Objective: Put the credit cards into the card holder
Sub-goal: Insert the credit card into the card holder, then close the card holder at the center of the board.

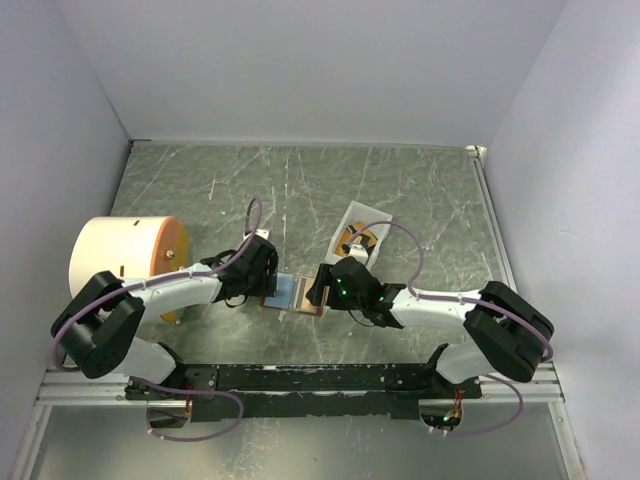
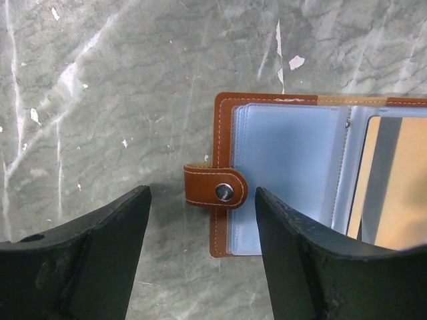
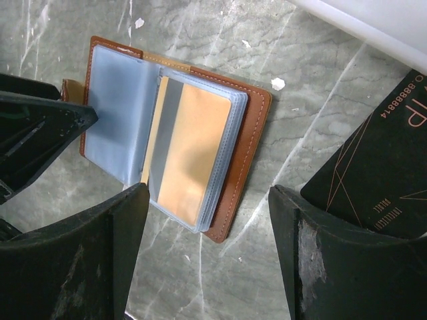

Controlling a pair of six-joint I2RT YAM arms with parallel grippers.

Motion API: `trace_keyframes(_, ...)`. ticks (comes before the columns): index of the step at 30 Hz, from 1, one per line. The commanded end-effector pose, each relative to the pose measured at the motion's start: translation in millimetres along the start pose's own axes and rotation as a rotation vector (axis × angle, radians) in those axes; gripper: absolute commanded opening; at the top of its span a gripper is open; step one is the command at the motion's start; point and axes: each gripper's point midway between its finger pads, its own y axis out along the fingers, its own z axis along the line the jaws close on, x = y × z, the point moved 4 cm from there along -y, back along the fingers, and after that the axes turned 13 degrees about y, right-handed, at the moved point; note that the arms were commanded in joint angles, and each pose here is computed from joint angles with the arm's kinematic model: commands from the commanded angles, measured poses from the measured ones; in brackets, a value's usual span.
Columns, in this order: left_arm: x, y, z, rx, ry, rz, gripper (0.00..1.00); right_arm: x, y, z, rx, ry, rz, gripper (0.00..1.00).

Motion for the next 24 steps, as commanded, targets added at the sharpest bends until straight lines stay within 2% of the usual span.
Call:
trace_keyframes(1, 2.1, 8.4, 5.0, 0.02, 0.015, -0.031, 0.72, 4.5, 6.0, 4.0, -0.004, 0.011, -0.019, 0.73)
trace_keyframes(3, 3.2, 8.3, 1.7, -0.004, 0.015, -0.034, 0.65, 3.7, 7.3, 3.4, -0.009, 0.022, -0.017, 0.73)
trace_keyframes(7, 6.6, 4.2, -7.6, -0.07, -0.002, -0.045, 0.3, 3.0, 9.6, 2.5, -0.022, 0.053, -0.016, 0.72)
trace_keyframes(10, 4.5, 1.6, -14.2, -0.118, -0.04, -0.05, 0.16, 1.2, 11.4, 4.4, -0.002, 0.067, -0.007, 0.72)
trace_keyframes(16, -3.3, -3.7, -28.2, -0.236, -0.102, -0.058, 0.07, 0.4, 7.3, 7.2, 0.084, 0.145, 0.001, 0.71)
trace_keyframes(24, -5.6, -6.5, -34.8, -0.281, -0.13, -0.054, 0.07, 17.3, -20.0, 33.8, 0.245, 0.17, -0.057, 0.71)
